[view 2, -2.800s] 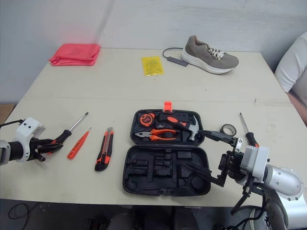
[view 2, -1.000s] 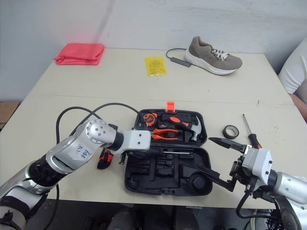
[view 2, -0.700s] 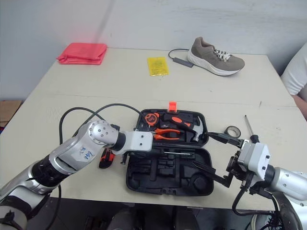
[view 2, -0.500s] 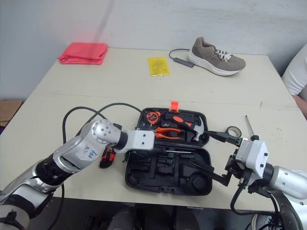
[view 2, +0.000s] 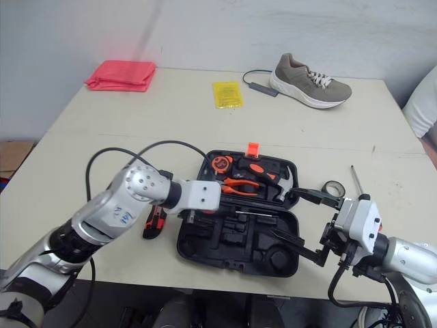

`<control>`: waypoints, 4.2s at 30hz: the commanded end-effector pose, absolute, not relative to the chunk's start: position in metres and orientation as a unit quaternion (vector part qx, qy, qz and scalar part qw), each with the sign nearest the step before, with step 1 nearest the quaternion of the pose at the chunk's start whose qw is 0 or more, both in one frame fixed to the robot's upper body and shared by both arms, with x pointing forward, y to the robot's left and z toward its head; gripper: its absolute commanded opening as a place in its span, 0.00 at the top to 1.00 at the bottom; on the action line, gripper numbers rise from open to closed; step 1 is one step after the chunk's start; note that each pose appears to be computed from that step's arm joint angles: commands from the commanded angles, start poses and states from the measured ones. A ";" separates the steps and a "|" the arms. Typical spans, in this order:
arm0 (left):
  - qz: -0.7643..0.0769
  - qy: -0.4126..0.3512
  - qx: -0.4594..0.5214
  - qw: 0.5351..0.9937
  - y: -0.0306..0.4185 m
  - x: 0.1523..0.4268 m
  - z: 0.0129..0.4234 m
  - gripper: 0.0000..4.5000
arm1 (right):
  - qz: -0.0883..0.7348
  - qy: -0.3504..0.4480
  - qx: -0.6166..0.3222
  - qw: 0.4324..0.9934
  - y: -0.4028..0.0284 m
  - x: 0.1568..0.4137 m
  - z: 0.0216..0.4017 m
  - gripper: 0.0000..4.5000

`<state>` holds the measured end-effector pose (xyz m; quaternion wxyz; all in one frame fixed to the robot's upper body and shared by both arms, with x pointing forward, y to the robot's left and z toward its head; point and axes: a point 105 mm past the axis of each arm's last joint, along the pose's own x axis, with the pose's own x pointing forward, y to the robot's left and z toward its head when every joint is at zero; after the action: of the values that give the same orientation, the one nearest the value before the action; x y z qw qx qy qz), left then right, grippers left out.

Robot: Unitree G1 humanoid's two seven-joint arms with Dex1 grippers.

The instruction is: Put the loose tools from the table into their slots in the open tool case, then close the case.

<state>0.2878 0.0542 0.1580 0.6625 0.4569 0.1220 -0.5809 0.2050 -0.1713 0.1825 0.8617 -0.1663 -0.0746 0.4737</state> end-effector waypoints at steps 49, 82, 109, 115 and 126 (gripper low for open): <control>-0.637 0.205 0.317 0.672 0.016 0.289 0.056 0.98 | 0.426 -0.074 -0.154 0.888 -0.226 0.171 0.120 0.00; -0.236 0.013 0.208 0.949 0.355 0.272 0.160 0.01 | 0.046 -0.011 -0.205 0.978 -0.375 0.114 0.128 0.00; -0.478 -0.075 0.136 0.864 0.214 0.282 0.196 0.01 | 0.004 0.116 -0.062 0.991 -0.347 0.189 0.153 0.00; -0.639 -0.076 0.119 0.756 0.134 0.254 0.200 0.01 | 0.013 0.209 -0.050 0.976 -0.341 0.218 0.147 0.00; -0.702 -0.085 0.108 0.699 0.100 0.241 0.203 0.01 | 0.014 0.286 -0.051 0.957 -0.364 0.243 0.107 0.00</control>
<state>0.2488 0.1058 0.1944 0.7161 0.1010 -0.0668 -0.6874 0.2399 -0.3560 0.1020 0.9553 -0.0303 0.2937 0.0168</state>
